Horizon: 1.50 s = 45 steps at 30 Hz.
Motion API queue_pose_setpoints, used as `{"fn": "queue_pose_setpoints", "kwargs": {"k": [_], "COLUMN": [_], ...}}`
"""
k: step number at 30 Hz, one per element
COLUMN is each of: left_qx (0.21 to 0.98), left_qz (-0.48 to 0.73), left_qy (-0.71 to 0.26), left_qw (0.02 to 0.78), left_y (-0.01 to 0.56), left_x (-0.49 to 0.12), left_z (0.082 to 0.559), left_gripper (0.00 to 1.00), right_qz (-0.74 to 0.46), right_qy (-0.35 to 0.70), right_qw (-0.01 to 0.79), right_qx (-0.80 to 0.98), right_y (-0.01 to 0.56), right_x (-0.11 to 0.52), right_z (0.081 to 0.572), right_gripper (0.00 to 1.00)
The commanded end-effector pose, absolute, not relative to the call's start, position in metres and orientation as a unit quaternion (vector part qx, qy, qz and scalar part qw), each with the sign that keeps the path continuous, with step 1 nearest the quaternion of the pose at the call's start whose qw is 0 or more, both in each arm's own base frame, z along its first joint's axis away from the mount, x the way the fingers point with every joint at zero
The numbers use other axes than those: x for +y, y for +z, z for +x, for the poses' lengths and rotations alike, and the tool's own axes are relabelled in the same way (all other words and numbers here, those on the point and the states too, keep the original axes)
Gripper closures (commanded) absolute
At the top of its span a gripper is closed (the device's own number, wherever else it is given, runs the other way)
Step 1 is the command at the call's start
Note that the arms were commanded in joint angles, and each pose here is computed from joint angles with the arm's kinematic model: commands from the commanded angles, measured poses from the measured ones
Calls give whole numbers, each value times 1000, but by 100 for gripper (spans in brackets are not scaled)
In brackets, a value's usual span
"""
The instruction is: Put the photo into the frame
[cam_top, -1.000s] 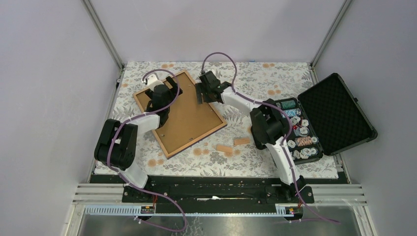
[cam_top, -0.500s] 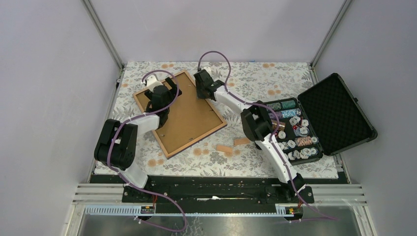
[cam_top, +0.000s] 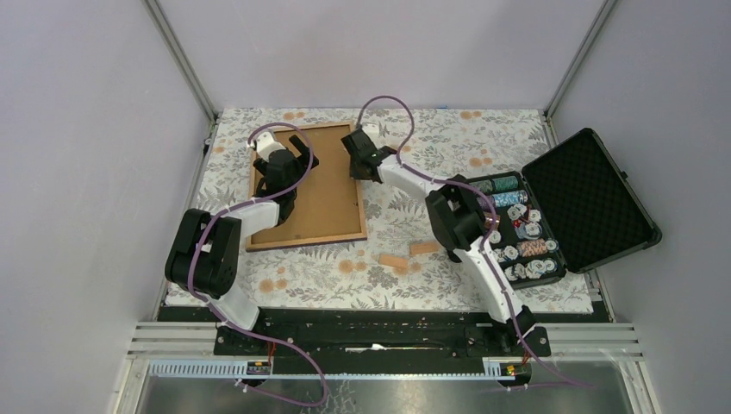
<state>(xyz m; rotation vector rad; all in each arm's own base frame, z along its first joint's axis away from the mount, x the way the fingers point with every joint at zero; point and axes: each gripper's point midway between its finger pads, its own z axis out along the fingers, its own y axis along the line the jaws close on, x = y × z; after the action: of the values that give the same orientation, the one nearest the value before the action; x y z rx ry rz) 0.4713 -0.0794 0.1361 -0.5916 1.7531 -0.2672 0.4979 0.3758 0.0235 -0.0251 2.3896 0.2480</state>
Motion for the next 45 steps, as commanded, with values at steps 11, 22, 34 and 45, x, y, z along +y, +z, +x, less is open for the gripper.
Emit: {"fn": "queue_pose_setpoints", "kwargs": {"k": [11, 22, 34, 45], "left_qx": [737, 733, 733, 744], "left_qz": [-261, -259, -264, -257], "left_qy": [-153, -191, -199, -187], "left_qw": [604, 599, 595, 589], "left_y": [146, 151, 147, 140], "left_x": [-84, -98, -100, -100], "left_z": [480, 492, 490, 490], "left_gripper": [1, 1, 1, 1], "right_qz": [169, 104, 98, 41], "right_qy": [139, 72, 48, 70], "right_qw": [323, 391, 367, 354], "right_qx": [921, 911, 924, 932], "right_y": [29, 71, 40, 27], "right_x": [306, 281, 254, 268], "right_z": [376, 435, 488, 487], "right_gripper": [95, 27, 26, 22]}}
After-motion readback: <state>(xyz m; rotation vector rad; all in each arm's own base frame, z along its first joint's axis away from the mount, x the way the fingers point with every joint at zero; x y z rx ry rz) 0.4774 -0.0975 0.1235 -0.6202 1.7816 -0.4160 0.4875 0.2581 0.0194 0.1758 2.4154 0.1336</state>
